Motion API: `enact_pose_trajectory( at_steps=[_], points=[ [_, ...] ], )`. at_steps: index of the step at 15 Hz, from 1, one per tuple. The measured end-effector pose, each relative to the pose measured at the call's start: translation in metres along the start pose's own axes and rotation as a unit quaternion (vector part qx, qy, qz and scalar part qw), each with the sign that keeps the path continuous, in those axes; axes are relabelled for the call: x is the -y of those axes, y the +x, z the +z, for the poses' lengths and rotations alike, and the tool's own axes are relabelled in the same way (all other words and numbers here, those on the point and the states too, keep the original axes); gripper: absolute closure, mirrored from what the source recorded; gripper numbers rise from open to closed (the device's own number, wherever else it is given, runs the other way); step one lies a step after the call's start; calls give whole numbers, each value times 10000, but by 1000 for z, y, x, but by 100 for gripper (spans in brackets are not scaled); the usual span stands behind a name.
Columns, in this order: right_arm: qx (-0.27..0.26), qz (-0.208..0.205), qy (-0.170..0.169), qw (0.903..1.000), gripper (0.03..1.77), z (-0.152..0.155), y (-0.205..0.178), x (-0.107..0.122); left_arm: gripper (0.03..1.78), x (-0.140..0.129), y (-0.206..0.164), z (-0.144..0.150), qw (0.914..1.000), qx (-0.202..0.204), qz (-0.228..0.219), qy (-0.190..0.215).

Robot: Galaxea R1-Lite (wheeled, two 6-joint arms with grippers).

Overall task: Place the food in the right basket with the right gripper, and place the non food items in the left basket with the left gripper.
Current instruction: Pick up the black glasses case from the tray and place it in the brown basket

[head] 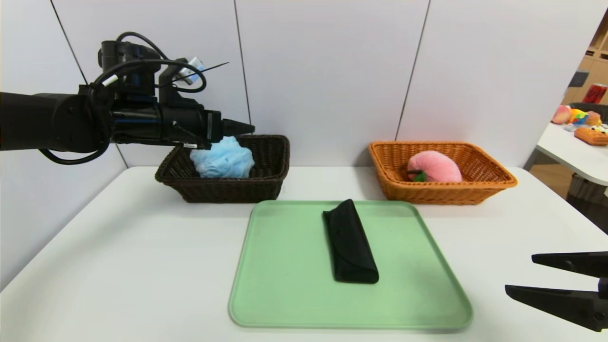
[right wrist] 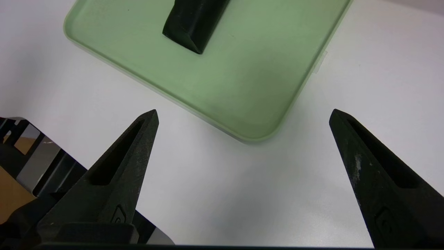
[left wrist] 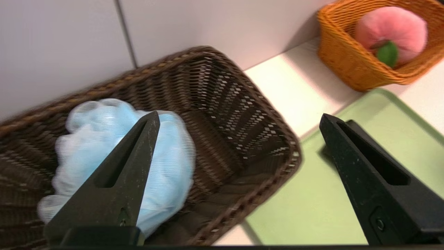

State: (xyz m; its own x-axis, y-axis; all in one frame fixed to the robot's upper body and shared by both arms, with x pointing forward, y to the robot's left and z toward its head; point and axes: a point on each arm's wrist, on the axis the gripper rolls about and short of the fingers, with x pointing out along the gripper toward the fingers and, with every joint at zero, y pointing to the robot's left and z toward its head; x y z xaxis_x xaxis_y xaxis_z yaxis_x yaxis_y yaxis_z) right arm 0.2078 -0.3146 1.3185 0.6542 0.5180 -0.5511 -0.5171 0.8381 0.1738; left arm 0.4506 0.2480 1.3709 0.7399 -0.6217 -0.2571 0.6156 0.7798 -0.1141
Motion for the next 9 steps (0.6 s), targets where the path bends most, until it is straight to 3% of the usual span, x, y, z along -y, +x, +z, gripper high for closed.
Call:
enact_pose_trajectory(
  at_steps=[6,9],
  points=[
    [13,-20,36,10000,10,0,0,0,14,63,12,-29,9959,-549,-716,-55],
    [82,-24,75,9999,10,2,0,1,14,110,16,-41,9945,-748,-700,-232]
  ],
)
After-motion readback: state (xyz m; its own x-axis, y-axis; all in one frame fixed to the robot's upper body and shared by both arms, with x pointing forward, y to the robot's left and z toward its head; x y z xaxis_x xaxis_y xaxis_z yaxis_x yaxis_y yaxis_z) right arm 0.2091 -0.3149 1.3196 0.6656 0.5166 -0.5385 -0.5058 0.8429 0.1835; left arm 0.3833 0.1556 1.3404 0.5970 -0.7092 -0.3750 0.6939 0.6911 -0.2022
